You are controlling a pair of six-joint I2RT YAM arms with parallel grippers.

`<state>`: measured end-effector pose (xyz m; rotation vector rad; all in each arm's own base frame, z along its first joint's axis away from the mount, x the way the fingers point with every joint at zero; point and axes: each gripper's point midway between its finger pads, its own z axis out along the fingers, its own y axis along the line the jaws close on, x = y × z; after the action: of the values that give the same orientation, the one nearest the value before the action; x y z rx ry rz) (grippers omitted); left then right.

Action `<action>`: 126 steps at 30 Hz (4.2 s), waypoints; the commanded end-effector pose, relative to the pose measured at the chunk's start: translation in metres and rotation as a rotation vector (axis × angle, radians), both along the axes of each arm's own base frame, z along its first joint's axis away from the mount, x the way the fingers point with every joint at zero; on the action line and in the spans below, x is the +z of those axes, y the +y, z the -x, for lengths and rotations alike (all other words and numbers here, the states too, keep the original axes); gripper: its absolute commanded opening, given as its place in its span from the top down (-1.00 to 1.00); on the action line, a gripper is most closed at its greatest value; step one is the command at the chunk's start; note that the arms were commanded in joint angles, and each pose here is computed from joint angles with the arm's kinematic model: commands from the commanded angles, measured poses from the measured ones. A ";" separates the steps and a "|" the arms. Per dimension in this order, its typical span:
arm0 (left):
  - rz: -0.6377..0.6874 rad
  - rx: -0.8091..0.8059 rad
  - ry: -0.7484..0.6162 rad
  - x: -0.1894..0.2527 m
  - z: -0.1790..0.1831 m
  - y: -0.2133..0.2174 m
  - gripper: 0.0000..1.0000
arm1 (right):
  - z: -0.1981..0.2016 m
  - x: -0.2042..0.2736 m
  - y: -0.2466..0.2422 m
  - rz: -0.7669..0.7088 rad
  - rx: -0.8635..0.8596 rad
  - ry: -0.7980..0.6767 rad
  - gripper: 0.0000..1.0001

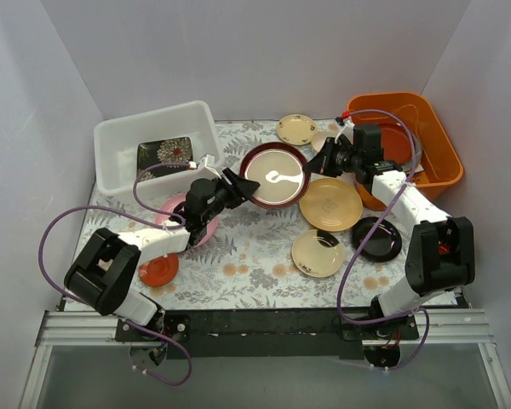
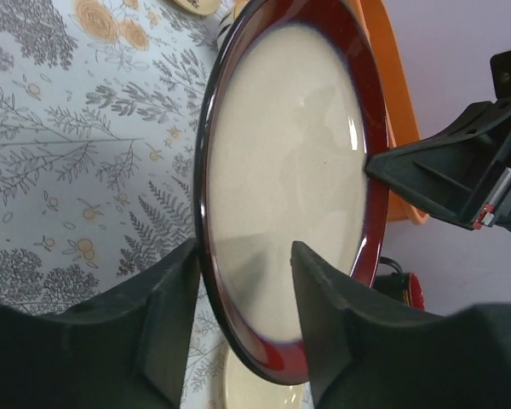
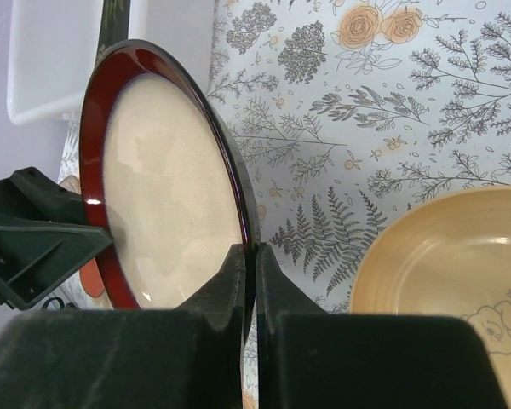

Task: Place the plates into the plastic bin on the countertop
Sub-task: Place the plate in the plastic bin.

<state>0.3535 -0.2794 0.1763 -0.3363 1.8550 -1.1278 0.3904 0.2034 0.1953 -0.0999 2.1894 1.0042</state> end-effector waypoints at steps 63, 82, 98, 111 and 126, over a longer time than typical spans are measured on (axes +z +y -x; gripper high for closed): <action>0.068 0.265 -0.159 0.134 -0.032 0.116 1.00 | 0.037 0.044 0.020 -0.201 0.111 -0.139 -0.54; 0.311 0.430 -0.164 0.137 -0.066 0.251 1.00 | 0.049 0.016 0.018 -0.167 0.132 -0.088 -0.54; 0.333 0.509 -0.089 0.095 -0.102 0.304 1.00 | 0.058 -0.001 0.017 -0.157 0.154 -0.055 -0.54; 0.214 0.650 -0.037 0.080 -0.121 0.334 1.00 | 0.066 -0.018 0.015 -0.154 0.153 -0.014 -0.53; 0.179 0.511 0.221 0.027 -0.164 0.326 1.00 | 0.073 -0.026 0.014 -0.150 0.156 0.002 -0.51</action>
<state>0.5004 0.0579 0.1598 -1.1573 1.7210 -0.8005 0.3228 0.2153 0.1596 -0.1487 2.1694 1.2410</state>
